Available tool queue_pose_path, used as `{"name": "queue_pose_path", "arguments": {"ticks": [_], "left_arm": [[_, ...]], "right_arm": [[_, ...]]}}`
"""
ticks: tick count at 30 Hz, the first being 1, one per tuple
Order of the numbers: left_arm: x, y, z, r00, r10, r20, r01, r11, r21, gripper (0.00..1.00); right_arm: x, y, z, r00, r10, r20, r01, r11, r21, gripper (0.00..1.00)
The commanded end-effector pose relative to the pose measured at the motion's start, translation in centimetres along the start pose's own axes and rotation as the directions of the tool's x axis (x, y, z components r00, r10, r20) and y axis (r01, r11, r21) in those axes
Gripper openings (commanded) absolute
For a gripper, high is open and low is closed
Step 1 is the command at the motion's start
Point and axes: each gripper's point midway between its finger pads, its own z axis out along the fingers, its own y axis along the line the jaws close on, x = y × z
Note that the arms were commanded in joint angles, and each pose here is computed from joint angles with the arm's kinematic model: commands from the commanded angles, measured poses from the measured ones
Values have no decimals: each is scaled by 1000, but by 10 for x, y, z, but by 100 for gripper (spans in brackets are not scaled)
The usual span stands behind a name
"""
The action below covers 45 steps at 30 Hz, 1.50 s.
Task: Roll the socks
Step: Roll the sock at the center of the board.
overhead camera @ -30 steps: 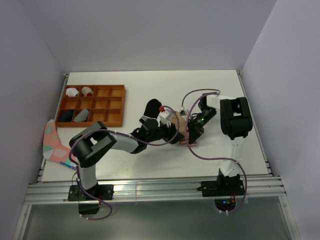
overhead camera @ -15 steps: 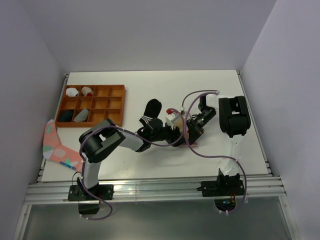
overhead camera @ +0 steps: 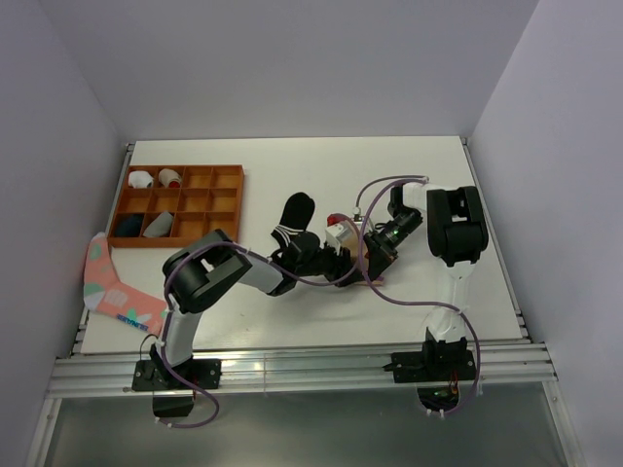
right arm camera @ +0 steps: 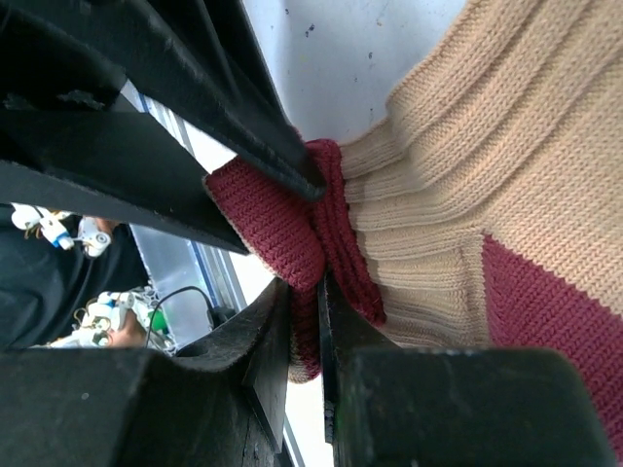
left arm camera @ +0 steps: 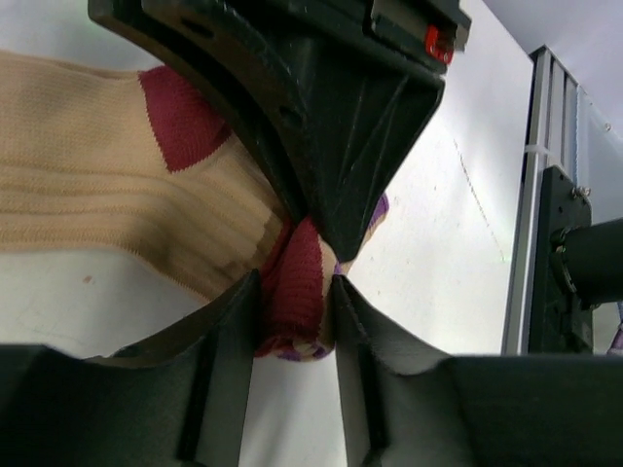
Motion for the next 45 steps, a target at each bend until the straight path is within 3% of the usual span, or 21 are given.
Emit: {"name": "queue_pose_path", "arguments": {"ticks": [1,6,10,19,35,41,45], "left_arm": [[-15,-5,11,1000,-7,26,7,1000,22,36],[-4,2,14,996,-87,-29,86,996,-30,17],[5,11,14,987,-145,-67,137,984,-110,0],[40,35,18,919,-346,-189,279,909,-310,0],[75,47,14,813,-510,-281,379,830,-409,0],[83,54,7,763,-560,-323,408,805,-430,1],[85,57,2,720,-596,-356,430,785,-445,0]], "right_arm": [[1,-7,-1,1000,12,-4,-12,1000,15,4],[0,-10,0,1000,-2,15,1,999,41,4],[-1,-13,1,999,-12,39,8,997,83,17],[-12,-6,-11,991,-79,107,62,985,161,38],[-4,-6,-52,958,-96,269,24,965,262,45],[8,0,-70,941,-146,305,62,961,269,47],[18,-4,-74,929,-245,278,130,918,373,47]]}}
